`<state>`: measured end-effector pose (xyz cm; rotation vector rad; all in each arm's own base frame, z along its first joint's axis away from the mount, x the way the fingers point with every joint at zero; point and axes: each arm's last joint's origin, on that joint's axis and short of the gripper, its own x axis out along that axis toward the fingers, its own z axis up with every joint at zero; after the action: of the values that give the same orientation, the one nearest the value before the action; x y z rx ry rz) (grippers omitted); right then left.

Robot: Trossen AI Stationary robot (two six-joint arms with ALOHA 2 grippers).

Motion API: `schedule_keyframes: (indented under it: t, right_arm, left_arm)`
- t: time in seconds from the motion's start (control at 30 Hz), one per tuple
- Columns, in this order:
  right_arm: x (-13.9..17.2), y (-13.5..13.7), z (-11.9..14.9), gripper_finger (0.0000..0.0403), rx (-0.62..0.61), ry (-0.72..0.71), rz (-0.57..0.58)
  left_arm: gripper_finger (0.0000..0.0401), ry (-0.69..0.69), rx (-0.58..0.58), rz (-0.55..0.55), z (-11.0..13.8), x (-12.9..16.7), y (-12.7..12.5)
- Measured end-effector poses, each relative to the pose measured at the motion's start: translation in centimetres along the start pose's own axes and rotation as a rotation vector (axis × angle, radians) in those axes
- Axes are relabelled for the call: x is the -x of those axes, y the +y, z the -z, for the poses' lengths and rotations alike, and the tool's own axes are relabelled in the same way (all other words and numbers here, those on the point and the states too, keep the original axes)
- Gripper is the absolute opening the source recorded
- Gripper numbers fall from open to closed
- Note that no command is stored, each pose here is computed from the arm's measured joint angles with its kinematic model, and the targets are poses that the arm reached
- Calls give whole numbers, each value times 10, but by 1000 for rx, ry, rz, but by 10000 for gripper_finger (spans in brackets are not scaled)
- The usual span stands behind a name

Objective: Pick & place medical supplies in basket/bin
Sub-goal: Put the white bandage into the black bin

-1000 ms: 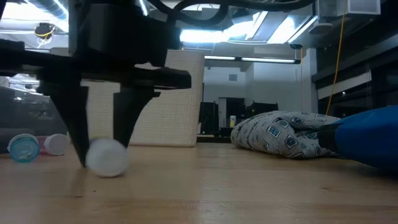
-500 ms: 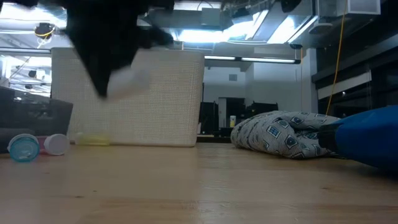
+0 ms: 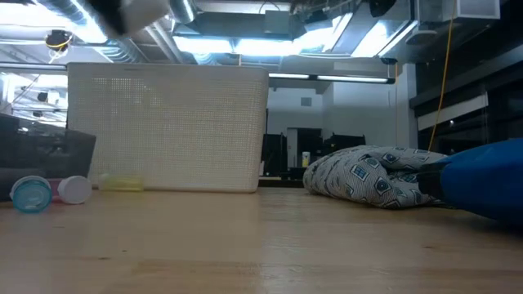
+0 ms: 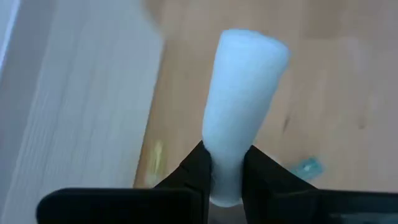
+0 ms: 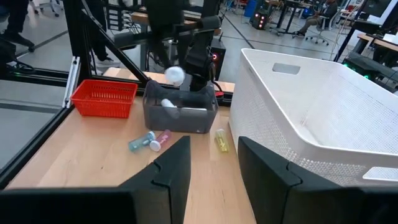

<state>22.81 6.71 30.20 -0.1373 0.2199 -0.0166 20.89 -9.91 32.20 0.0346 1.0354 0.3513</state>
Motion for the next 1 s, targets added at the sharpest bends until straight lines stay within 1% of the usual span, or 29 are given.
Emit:
schedule_keyframes:
  t: [0.1,0.27,0.43,0.6,0.67,0.77,1.0]
  right_arm:
    - [0,0,0,135,0,0,0]
    - [0,0,0,135,0,0,0]
    - [0,0,0,135,0,0,0]
    - [0,0,0,135,0,0,0]
    - [0,0,0,135,1,1,0]
    - [0,0,1,135,3,6,-1]
    - [0,0,1,135,6,8,-1]
  left_arm:
    - [51,25,126,-11,31,-1,9]
    - [51,87,263,3,75,-13,13]
    - [51,154,370,-10,101,-25,12]
    - [55,266,394,-5,121,-38,8]
    - [66,299,394,2,128,-44,6]
    - [96,325,379,18,135,-49,4]
    - [185,262,365,-6,135,-50,3]
